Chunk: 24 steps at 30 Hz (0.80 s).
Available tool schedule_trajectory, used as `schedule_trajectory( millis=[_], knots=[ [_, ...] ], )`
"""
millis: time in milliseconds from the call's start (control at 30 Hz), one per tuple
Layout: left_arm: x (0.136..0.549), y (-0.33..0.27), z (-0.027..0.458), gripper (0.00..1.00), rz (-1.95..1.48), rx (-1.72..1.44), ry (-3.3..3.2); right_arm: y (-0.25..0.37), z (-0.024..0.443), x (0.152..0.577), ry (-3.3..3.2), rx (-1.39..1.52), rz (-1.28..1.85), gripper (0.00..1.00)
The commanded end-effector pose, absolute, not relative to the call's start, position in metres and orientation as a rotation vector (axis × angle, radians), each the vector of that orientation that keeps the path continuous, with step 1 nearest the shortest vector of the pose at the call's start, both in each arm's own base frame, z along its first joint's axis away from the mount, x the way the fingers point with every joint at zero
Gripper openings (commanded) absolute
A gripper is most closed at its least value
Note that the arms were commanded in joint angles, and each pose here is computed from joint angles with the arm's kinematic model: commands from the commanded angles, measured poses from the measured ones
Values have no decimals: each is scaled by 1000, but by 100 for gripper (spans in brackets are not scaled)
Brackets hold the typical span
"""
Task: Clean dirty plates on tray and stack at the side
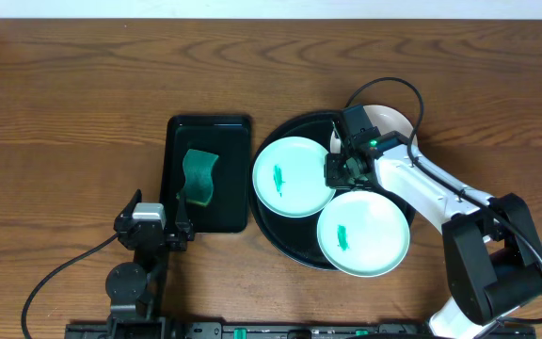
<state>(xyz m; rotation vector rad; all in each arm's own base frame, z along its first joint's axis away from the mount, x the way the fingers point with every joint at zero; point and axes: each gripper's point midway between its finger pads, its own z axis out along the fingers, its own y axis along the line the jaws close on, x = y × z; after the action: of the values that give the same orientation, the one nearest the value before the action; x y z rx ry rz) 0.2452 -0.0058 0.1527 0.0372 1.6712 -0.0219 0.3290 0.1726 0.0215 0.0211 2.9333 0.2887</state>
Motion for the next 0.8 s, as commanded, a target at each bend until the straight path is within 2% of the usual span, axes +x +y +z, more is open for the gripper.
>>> schedule_trajectory(
  millis=[0, 267, 767],
  knots=[
    [244, -9, 139, 79, -36, 56, 1715, 170, 14, 326, 2943, 31, 251, 19],
    [244, -9, 139, 79, -36, 56, 1715, 170, 9, 327, 2926, 30, 261, 18],
    [244, -9, 139, 79, -36, 56, 1715, 173, 10, 330, 2911, 23, 272, 9]
  ],
)
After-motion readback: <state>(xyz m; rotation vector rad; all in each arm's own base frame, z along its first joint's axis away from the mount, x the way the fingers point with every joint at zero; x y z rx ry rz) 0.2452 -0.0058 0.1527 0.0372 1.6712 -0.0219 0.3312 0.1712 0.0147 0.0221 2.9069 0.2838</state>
